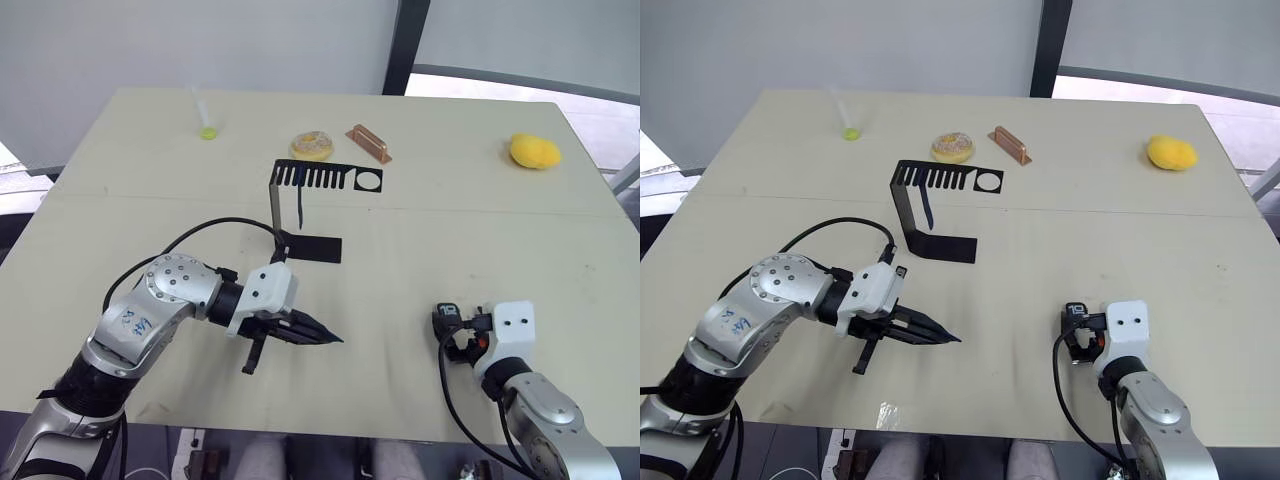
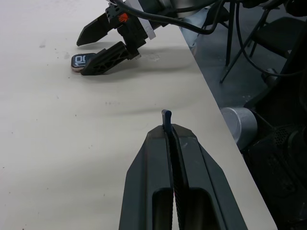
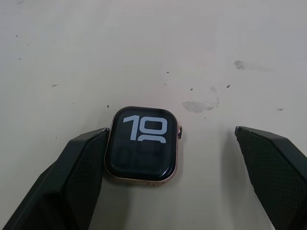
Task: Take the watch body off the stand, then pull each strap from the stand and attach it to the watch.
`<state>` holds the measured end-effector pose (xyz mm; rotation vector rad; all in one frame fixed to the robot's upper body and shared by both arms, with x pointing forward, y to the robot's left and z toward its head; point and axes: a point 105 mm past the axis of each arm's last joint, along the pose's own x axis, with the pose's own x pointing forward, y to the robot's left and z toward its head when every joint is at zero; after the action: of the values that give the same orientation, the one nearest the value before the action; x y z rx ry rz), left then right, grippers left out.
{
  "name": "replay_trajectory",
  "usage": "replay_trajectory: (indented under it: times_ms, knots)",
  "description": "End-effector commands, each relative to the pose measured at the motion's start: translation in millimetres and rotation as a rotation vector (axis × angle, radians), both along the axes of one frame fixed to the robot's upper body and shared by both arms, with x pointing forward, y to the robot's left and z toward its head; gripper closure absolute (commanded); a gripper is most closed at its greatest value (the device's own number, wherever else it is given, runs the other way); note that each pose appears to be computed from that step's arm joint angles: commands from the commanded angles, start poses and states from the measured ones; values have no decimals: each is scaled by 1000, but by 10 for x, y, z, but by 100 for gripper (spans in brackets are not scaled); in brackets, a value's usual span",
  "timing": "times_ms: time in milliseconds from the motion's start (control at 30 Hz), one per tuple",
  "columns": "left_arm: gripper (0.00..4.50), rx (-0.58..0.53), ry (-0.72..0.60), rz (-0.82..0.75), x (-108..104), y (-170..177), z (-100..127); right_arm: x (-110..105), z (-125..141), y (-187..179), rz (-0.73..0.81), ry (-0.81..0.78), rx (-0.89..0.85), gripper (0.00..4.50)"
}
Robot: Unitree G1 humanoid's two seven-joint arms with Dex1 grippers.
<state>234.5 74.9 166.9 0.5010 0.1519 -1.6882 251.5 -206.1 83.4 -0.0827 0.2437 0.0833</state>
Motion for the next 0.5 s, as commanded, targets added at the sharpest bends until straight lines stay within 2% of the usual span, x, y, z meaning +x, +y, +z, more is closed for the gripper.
replay_trajectory:
  times_ms: [33,333,500]
  knots:
    - [450,3,-27,-8,-35,1,44,-52,-45,12,11,14,2,8]
    - [450,10,-30,-7,-23,12,32,-146,-148,104,36,45,28,8]
    - [450,12,-27,-9,-19,13,26,-74,-142,62,17,30,30,8]
